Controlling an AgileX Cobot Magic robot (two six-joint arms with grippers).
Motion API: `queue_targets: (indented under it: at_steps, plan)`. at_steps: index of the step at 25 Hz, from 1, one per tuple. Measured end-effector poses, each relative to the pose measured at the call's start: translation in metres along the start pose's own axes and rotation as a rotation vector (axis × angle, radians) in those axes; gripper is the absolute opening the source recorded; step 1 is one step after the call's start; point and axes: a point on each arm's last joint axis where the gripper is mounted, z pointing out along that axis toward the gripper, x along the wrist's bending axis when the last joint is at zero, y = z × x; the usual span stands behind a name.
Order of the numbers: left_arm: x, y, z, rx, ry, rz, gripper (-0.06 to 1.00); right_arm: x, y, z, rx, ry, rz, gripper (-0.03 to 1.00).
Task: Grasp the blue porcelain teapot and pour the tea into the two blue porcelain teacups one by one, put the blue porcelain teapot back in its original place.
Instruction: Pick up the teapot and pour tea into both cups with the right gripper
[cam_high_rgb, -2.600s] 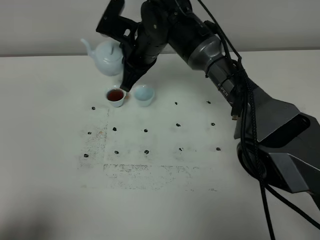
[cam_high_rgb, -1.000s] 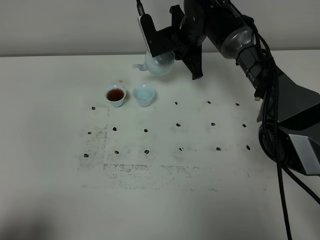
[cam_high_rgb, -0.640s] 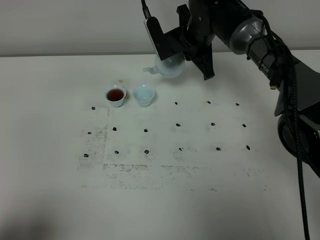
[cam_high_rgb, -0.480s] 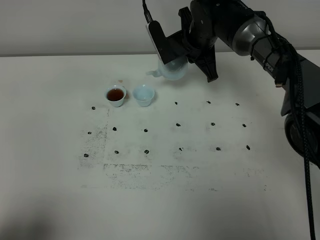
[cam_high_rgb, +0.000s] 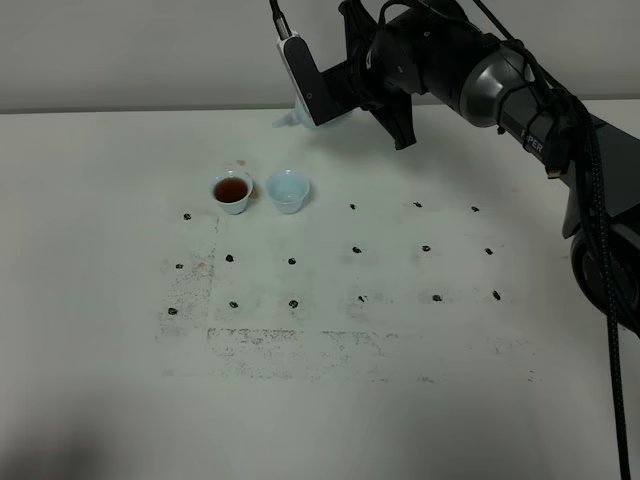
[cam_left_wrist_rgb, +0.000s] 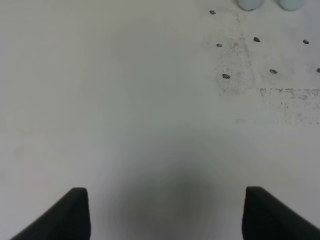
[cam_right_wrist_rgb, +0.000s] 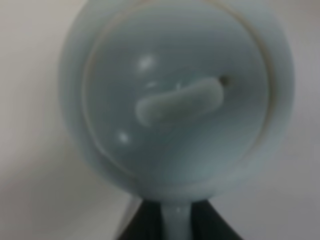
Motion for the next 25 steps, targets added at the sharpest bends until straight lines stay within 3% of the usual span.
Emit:
queue_targets:
  at_steps: [25]
  plan:
    - [0.0,0.0,0.0,0.0,0.0,0.0,0.61,0.022,0.008,0.027,0.023,-0.078,-0.175,0.04]
